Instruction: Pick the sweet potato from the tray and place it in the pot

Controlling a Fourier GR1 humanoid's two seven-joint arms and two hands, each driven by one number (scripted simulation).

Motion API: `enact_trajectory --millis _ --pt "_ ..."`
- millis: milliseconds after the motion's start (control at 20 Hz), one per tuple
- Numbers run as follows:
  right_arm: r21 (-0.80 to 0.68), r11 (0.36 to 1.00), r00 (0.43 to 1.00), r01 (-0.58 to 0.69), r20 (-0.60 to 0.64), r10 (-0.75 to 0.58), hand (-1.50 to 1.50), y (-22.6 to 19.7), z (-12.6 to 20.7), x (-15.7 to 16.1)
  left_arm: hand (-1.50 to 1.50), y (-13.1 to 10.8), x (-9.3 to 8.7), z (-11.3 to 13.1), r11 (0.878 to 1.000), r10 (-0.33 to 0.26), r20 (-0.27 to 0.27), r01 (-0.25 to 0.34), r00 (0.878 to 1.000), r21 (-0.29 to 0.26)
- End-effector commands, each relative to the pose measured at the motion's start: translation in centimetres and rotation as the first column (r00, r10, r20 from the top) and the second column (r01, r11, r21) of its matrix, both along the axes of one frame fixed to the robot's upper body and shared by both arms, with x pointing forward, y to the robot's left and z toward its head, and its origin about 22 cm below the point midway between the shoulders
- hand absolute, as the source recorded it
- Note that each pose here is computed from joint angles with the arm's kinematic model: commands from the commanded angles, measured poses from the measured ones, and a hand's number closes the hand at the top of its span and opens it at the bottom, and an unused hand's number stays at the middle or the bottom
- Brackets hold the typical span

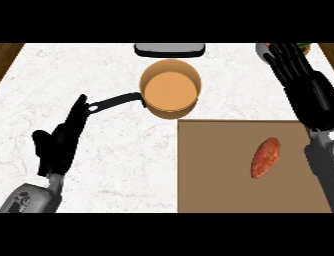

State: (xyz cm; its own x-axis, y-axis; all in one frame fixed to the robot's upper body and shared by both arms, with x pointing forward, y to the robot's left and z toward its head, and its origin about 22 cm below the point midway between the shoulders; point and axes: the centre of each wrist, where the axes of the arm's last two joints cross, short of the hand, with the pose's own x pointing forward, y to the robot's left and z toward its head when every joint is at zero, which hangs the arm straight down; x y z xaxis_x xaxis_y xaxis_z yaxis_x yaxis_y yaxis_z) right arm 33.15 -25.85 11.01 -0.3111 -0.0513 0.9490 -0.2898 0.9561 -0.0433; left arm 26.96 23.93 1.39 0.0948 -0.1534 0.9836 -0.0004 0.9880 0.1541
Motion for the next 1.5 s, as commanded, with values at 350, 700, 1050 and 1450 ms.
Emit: enact_trajectory --millis 350,700,1050,1450 --pt "-0.583 0.645 0.821 0.495 0.069 -0.567 1.50 -16.9 -4.8 -6.5 0.00 3.5 2.0 5.4 0.984 0.174 0.175 -0.166 0.969 -0.061" --pt "-0.220 0.730 0.762 0.647 0.225 -0.608 -1.50 -15.3 -13.0 -9.1 0.00 4.7 2.5 6.7 0.985 0.161 0.141 -0.150 0.977 -0.083" --pt "-0.468 0.771 0.891 0.432 0.091 -0.444 -1.50 -17.2 -5.2 -9.9 0.00 4.1 2.4 6.8 0.985 0.168 0.157 -0.158 0.973 -0.074" --pt "-0.773 0.631 0.943 0.068 -0.158 -0.294 -1.50 -14.8 -0.9 -9.4 0.00 3.5 1.1 7.0 0.987 0.155 0.139 -0.146 0.978 -0.071"
